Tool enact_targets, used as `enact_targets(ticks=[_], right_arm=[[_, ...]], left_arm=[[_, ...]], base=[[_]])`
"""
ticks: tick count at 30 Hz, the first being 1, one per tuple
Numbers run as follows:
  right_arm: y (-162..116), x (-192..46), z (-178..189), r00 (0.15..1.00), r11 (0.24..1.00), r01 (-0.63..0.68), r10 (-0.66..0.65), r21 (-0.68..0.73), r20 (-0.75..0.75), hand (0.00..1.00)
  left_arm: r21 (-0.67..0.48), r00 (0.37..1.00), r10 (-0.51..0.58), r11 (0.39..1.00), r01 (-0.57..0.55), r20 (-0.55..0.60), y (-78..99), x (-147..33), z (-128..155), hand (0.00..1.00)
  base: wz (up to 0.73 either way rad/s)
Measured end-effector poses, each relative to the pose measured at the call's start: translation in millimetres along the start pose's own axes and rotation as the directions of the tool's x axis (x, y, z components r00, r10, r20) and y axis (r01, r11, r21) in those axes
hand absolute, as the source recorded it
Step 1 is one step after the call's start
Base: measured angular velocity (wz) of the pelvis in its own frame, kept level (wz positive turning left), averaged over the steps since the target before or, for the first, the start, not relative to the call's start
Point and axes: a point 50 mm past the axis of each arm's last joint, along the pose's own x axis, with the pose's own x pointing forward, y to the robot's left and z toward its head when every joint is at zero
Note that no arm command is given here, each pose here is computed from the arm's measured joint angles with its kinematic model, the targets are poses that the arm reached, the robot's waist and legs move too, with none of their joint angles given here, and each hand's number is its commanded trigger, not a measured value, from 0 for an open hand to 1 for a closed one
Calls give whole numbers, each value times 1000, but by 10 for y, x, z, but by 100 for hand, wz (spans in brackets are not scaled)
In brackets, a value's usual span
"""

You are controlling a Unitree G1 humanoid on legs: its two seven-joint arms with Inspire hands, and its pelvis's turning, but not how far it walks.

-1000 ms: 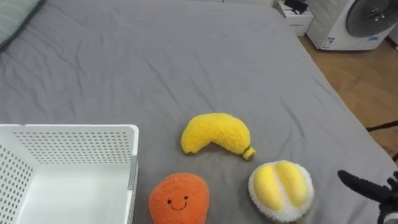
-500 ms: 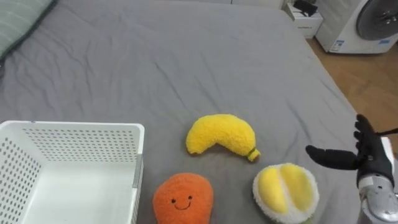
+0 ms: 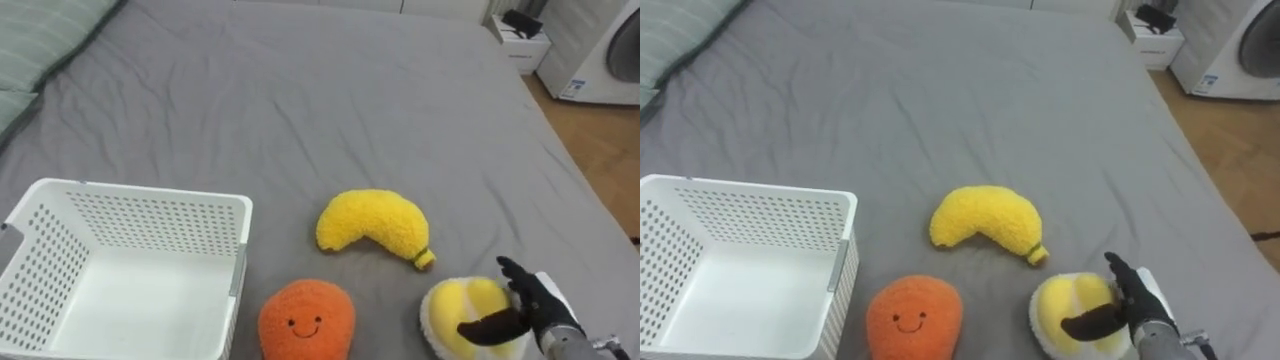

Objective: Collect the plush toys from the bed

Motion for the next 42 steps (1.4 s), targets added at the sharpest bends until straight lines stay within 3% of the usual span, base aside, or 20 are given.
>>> enact_targets(ticks=[16,17,18,19,20,30,42], right_arm=[[81,26,-204,995,996,-8,-1,-88,-102,0],[84,25,-217,994,995,3,-14,-96,-106,19],[89,24,-247,993,993,12,-26,-116,-118,71],[94,23,-258,992,991,17,-33,-134,-122,93],[103,22,-267,991,987,26,-46,-156,-127,100],[108,13,-306,979,969,140,-166,-203,-117,100],[61,20,-122,979,963,188,-201,-194,-47,100]], left_arm=[[77,1000,5,997,-7,26,-12,1,92,0],[76,1000,4,997,-6,21,-16,1,86,0],[75,1000,2,997,-4,17,-24,0,84,0],[74,1000,2,997,-3,17,-27,0,86,0],[73,1000,1,997,-2,17,-31,0,85,0],[107,1000,4,994,-6,19,-67,-5,75,0],[101,999,-16,995,12,43,-90,-11,131,0]], base=[[3],[4],[5],[6],[5],[1],[0]])
